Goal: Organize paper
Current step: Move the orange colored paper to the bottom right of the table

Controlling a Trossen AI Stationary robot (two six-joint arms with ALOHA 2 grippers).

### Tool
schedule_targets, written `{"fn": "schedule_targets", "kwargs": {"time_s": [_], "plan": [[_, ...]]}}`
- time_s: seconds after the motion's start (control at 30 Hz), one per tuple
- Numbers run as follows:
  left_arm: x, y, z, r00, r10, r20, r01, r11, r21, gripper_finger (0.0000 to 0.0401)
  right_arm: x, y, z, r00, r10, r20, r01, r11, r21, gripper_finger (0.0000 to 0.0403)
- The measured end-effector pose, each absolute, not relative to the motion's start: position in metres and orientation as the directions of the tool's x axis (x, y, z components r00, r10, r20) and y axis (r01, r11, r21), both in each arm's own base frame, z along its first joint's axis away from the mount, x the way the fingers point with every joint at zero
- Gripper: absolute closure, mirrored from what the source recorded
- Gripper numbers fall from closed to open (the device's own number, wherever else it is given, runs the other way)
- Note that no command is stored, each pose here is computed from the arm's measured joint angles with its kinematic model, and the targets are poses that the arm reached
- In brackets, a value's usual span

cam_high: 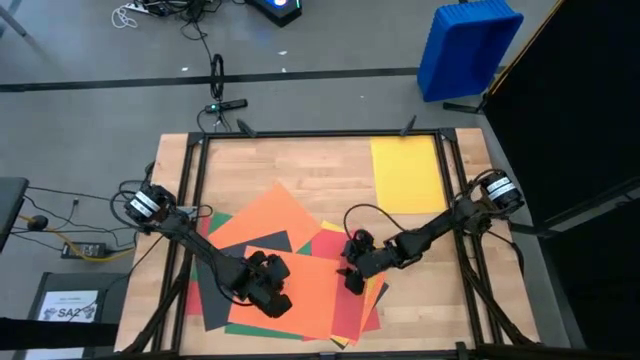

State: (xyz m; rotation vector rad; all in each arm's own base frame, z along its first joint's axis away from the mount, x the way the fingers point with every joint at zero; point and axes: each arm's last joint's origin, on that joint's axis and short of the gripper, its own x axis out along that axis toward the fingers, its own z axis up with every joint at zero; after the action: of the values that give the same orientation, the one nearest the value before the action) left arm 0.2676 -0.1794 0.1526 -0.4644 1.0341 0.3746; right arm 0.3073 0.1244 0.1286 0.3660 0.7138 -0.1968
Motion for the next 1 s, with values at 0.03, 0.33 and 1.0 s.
{"fn": "schedule_targets", "kwargs": {"time_s": [0.03, 0.33, 1.0], "plan": [[0.269, -0.178, 0.152, 0.458, 0.075, -0.886, -0.5, 0.846, -0.187, 0.0401, 0.307, 0.121, 0.128, 0.727, -0.062, -0.684, 0.311, 0.918, 0.247, 0.0155], [0.276, -0.169, 0.152, 0.461, 0.073, -0.884, -0.508, 0.839, -0.195, 0.0401, 0.308, 0.105, 0.123, 0.659, -0.005, -0.753, 0.374, 0.87, 0.322, 0.0156], [0.308, -0.16, 0.126, 0.515, 0.026, -0.857, -0.528, 0.797, -0.293, 0.0401, 0.31, 0.1, 0.123, 0.657, -0.002, -0.754, 0.39, 0.857, 0.337, 0.0156]]}}
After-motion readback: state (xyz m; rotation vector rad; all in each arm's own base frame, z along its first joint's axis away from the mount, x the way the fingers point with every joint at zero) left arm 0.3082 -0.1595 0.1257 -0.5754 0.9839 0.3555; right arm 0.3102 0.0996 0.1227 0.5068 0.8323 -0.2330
